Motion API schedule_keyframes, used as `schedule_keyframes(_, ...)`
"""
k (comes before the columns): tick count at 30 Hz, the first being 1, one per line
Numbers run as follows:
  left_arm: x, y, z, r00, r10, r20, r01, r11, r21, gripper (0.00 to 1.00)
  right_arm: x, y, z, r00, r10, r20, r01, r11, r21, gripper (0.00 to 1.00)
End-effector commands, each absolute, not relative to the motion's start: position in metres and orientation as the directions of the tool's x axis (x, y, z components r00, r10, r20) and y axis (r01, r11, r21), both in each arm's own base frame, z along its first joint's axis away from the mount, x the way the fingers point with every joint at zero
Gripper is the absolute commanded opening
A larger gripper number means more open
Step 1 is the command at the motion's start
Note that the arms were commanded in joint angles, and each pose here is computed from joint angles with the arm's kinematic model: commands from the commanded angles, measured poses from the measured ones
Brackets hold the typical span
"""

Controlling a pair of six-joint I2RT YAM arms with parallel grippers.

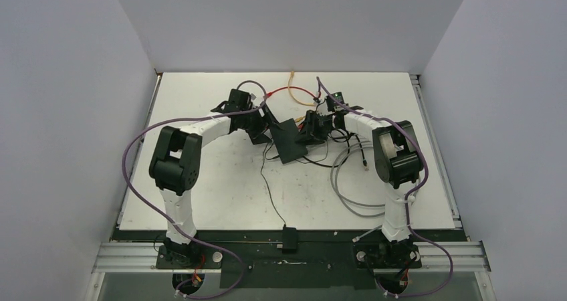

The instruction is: Pull the plug from the switch port

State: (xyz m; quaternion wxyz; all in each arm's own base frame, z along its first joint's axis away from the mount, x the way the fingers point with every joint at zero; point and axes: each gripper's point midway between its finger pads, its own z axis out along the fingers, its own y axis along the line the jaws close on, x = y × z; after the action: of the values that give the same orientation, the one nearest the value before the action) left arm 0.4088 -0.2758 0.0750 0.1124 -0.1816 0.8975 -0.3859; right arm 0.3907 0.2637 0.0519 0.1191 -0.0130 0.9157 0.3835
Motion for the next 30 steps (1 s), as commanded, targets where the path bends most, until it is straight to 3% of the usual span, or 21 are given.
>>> schedule_keyframes(1,0.413,-0.261,0.113,-0.891,-0.422,-0.164,-0.156,0.627,-0.763,0.7,0.399,0.273,0.107,-0.944,0.08,-0.321,-0.205,0.621,0.757,0.12)
schedule_keyframes(5,0.413,-0.255,0.13,-0.882,-0.423,-0.207,-0.109,0.611,-0.784,0.72,0.402,0.267,0.112,-0.942,0.094,-0.323,-0.199,0.619,0.76,0.06)
schedule_keyframes(10,0.411,-0.249,0.145,-0.875,-0.384,-0.296,-0.015,0.632,-0.775,0.76,0.404,0.261,0.118,-0.942,0.109,-0.319,-0.19,0.61,0.769,0.05)
schedule_keyframes(15,0.413,-0.233,0.178,-0.81,-0.328,-0.486,0.141,0.696,-0.704,0.81,0.407,0.255,0.129,-0.935,0.121,-0.333,-0.197,0.603,0.773,0.05)
schedule_keyframes(16,0.414,-0.228,0.189,-0.785,-0.322,-0.53,0.171,0.709,-0.684,0.88,0.407,0.254,0.131,-0.935,0.122,-0.334,-0.198,0.602,0.774,0.05)
schedule_keyframes(18,0.417,-0.216,0.209,-0.727,-0.32,-0.608,0.212,0.737,-0.642,0.95,0.408,0.253,0.136,-0.932,0.124,-0.341,-0.204,0.598,0.775,0.05)
schedule_keyframes(23,0.419,-0.192,0.25,-0.57,-0.309,-0.761,0.313,0.775,-0.549,0.96,0.405,0.249,0.15,-0.926,0.123,-0.358,-0.222,0.59,0.776,0.05)
schedule_keyframes(24,0.417,-0.19,0.256,-0.529,-0.299,-0.794,0.342,0.781,-0.522,1.0,0.404,0.248,0.152,-0.924,0.122,-0.361,-0.226,0.59,0.776,0.05)
schedule_keyframes(30,0.383,-0.181,0.306,-0.123,-0.236,-0.964,0.576,0.774,-0.263,0.96,0.401,0.24,0.163,-0.921,0.123,-0.368,-0.233,0.584,0.778,0.05)
